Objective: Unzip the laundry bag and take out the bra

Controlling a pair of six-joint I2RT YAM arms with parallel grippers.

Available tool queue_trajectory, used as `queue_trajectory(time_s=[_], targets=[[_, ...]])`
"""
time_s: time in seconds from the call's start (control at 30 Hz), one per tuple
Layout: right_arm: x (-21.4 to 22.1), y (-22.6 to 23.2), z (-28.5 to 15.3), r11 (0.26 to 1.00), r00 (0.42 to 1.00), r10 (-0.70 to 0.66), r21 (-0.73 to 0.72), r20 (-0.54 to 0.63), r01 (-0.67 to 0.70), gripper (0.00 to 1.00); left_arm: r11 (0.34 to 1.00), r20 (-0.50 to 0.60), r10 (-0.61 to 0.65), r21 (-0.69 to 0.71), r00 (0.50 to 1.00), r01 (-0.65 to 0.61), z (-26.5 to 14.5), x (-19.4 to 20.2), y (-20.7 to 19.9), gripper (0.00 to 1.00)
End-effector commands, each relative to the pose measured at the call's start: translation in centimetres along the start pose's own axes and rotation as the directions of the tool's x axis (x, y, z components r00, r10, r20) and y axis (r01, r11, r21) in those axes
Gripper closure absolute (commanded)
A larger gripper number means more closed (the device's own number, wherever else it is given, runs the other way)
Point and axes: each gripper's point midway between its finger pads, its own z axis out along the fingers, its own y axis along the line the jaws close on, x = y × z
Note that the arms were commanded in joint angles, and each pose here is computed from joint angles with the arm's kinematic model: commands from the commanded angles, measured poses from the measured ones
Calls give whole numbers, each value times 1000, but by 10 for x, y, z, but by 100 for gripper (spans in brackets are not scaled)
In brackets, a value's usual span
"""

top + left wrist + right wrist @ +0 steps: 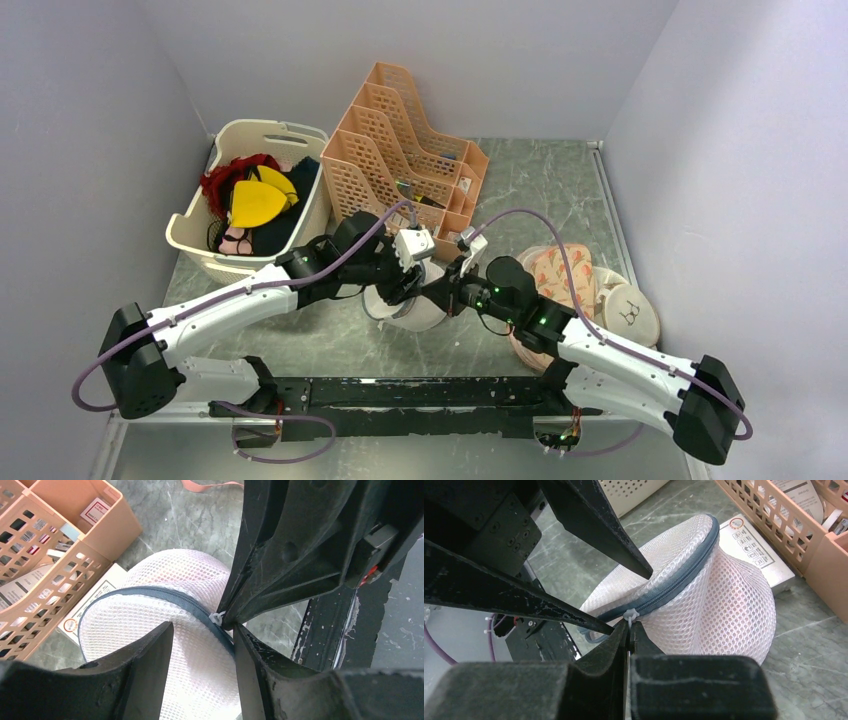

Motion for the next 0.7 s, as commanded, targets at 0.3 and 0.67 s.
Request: queue_trajectory(time_s=[0.3,0.67], targets=[[-18,-5,2,998,998,9,57,58,-12,100,998,-65,45,50,997,-42,1,13,-5,63],[-17,-66,0,927,998,36,372,56,-54,100,996,-27,65,56,997,-64,-7,4,-8,93]])
